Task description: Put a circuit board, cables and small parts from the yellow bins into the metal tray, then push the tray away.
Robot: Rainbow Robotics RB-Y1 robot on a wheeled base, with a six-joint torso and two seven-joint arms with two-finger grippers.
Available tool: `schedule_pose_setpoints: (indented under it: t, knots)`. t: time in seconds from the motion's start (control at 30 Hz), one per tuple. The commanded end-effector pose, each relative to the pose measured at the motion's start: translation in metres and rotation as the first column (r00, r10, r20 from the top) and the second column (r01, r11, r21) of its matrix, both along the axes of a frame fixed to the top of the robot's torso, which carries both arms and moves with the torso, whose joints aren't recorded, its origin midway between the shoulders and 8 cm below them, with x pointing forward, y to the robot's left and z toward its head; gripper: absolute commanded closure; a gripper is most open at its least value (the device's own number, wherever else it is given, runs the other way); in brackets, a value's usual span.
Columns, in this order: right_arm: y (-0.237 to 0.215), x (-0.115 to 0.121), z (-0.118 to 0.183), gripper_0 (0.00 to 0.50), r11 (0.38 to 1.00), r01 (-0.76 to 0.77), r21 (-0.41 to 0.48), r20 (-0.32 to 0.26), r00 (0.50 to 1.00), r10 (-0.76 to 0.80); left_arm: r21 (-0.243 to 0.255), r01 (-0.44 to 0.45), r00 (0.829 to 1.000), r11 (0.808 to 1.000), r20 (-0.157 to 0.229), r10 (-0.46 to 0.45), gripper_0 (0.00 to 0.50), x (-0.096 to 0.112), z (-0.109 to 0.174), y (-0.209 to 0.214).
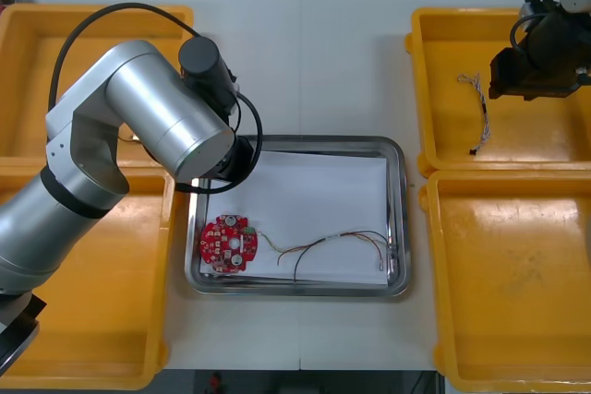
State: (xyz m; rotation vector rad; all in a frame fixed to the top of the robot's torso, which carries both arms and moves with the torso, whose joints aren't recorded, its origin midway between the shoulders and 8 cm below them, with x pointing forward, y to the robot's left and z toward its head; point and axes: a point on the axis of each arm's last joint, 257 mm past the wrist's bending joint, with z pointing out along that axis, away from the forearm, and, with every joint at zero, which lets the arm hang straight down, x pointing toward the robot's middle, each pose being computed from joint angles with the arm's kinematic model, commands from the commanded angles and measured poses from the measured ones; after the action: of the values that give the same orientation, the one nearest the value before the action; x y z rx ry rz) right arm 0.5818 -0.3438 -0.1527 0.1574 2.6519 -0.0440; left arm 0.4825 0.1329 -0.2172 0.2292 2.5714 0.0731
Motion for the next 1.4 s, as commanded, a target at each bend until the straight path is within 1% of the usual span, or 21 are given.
schedule_pose_setpoints:
  t: [0.03,0.23,0.37,0.5,0.53,0.57,0.6,0.63,0.67,0.7,0.97,1.07,1.27,1.3,1.37,1.4]
  knots:
    - [0.016,0.020,0.016,0.000,0.996,0.042,0.073,0.058,0.997,-0.046,-0.050,-0.015,1.000,0.999,0.025,0.016,0.499,-0.002,-0.010,-0.019]
    - [0.018,0.026,-0.004,0.000,0.992,0.070,0.101,0.051,0.996,-0.076,-0.043,-0.020,0.999,0.999,0.029,0.022,0.497,0.001,-0.024,-0.021]
    - [0.023,0.033,-0.014,0.000,0.990,0.082,0.118,0.059,0.994,-0.089,-0.053,-0.027,0.999,0.998,0.025,0.029,0.496,0.002,-0.032,-0.021]
    - [0.024,0.038,-0.023,0.000,0.990,0.088,0.115,0.065,0.993,-0.095,-0.055,-0.029,0.999,0.998,0.021,0.030,0.497,0.001,-0.035,-0.022]
    - [0.025,0.038,-0.024,0.000,0.990,0.088,0.115,0.065,0.993,-0.095,-0.055,-0.031,0.999,0.998,0.020,0.032,0.490,0.000,-0.035,-0.022]
    - [0.025,0.038,-0.027,0.000,0.989,0.091,0.114,0.061,0.993,-0.099,-0.057,-0.032,0.999,0.998,0.019,0.034,0.375,0.000,-0.036,-0.022]
    - [0.024,0.037,-0.028,0.000,0.989,0.094,0.115,0.056,0.993,-0.101,-0.057,-0.033,0.999,0.998,0.019,0.034,0.201,0.000,-0.036,-0.022]
    - [0.023,0.037,-0.029,0.000,0.989,0.098,0.115,0.055,0.993,-0.105,-0.059,-0.036,0.999,0.998,0.020,0.037,0.132,0.000,-0.036,-0.022]
    - [0.025,0.036,-0.029,0.000,0.988,0.098,0.118,0.053,0.993,-0.105,-0.061,-0.036,0.999,0.998,0.020,0.037,0.026,0.000,-0.036,-0.023]
    - [0.025,0.036,-0.030,0.000,0.987,0.101,0.121,0.050,0.993,-0.107,-0.063,-0.040,0.999,0.997,0.020,0.041,0.000,0.000,-0.036,-0.023]
    - [0.023,0.038,-0.045,0.000,0.982,0.123,0.141,0.040,0.991,-0.130,-0.083,-0.038,0.999,0.996,0.031,0.040,0.000,-0.003,-0.027,-0.029]
    - [0.023,0.036,-0.048,0.000,0.981,0.132,0.145,0.030,0.990,-0.138,-0.081,-0.041,0.998,0.996,0.038,0.044,0.000,-0.008,-0.016,-0.028]
    - [0.026,0.033,-0.053,0.000,0.979,0.137,0.149,0.012,0.990,-0.140,-0.085,-0.023,0.999,0.996,0.036,0.026,0.000,-0.024,0.021,-0.021]
    - [0.025,0.032,-0.054,0.031,0.979,0.138,0.148,0.008,0.990,-0.140,-0.087,-0.018,0.999,0.996,0.034,0.021,0.000,-0.027,0.030,-0.019]
    - [0.027,0.031,-0.056,0.167,0.979,0.137,0.151,0.002,0.990,-0.139,-0.096,-0.012,0.999,0.995,0.032,0.015,0.000,-0.030,0.043,-0.015]
    - [0.028,0.030,-0.056,0.335,0.979,0.135,0.153,-0.001,0.991,-0.136,-0.103,-0.011,0.999,0.995,0.031,0.014,0.000,-0.032,0.053,-0.011]
